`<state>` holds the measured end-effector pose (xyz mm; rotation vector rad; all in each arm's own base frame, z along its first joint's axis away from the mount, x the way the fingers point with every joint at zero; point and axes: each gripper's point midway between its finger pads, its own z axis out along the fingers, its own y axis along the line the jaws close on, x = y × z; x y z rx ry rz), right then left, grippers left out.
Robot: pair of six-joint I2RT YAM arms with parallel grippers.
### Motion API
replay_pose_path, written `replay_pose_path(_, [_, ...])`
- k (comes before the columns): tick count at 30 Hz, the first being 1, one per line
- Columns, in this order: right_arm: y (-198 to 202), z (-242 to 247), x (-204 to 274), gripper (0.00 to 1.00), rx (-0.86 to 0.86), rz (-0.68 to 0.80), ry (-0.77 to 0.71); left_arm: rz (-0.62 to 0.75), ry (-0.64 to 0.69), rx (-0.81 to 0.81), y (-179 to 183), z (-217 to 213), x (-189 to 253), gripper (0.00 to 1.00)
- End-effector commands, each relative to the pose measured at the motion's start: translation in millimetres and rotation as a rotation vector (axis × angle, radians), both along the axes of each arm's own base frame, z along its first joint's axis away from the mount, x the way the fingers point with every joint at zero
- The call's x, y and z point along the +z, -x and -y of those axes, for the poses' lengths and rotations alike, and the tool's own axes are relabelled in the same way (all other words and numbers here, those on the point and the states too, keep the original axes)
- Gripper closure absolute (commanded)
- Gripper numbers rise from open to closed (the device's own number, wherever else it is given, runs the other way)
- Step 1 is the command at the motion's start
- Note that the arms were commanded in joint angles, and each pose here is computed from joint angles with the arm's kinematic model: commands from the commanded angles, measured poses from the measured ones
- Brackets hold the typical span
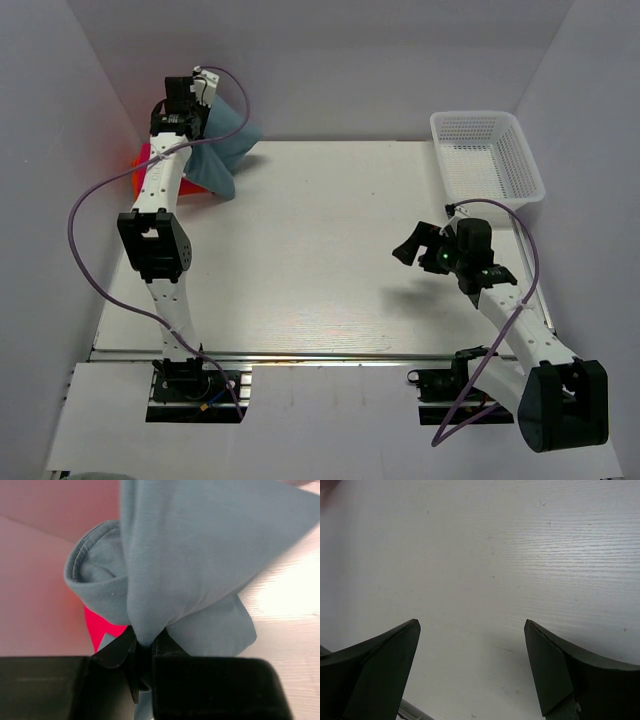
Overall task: Fold and stack the t-shirts
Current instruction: Put the neatly folded tshirt into the corner of the board with the left arm
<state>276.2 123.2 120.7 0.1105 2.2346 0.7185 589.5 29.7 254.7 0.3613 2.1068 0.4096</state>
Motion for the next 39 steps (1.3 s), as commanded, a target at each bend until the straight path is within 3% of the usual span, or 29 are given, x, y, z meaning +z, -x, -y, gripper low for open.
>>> replay_pose_path(1, [-14.3,-9.2,24.0,0.1,0.016,0.059,-0.056,0.2,-0.021,0.051,-6.2,-27.5,73.8,1.0])
replay_pose_path(13, [-21.2,-22.3,14.1,0.1,0.056,0.002,-0.107,0.268,0.032,0.174,3.9,-106.2,92.5,1.0])
replay_pose_path(20, [-25.4,-25.0,12.7,0.1,0.058,-0.021,-0.119,0.232,0.091,0.268,-4.5,-156.7,50.3,1.0])
replay_pose_path(28, [-38.7,-34.3,15.1,0.1,0.086,-0.021,-0.151,0.185,0.118,0.307,-23.8,-181.0,-6.9,0.99])
replay_pose_path(31, [-41.0,-40.0,10.2,0.1,0.102,-0.041,-0.171,0.193,0.082,0.46,-21.3,-205.3,-15.6,0.82])
replay_pose_path(32, [-42.3,-40.5,9.9,0.1,0.106,-0.044,-0.18,0.19,0.082,0.503,-19.3,-210.4,-21.7,0.39])
replay_pose_path(33, [-44.3,-40.9,10.9,0.1,0.106,-0.042,-0.181,0.194,0.082,0.52,-17.9,-212.2,-21.5,0.16])
replay_pose_path(34, [-44.0,-42.3,9.8,0.1,0.112,-0.049,-0.183,0.177,0.083,0.522,-16.7,-211.9,-28.9,0.01])
replay_pose_path(39, [-43.4,-46.8,8.2,0.1,0.136,-0.054,-0.186,0.206,0.11,0.59,-11.7,-216.1,-24.8,0.0])
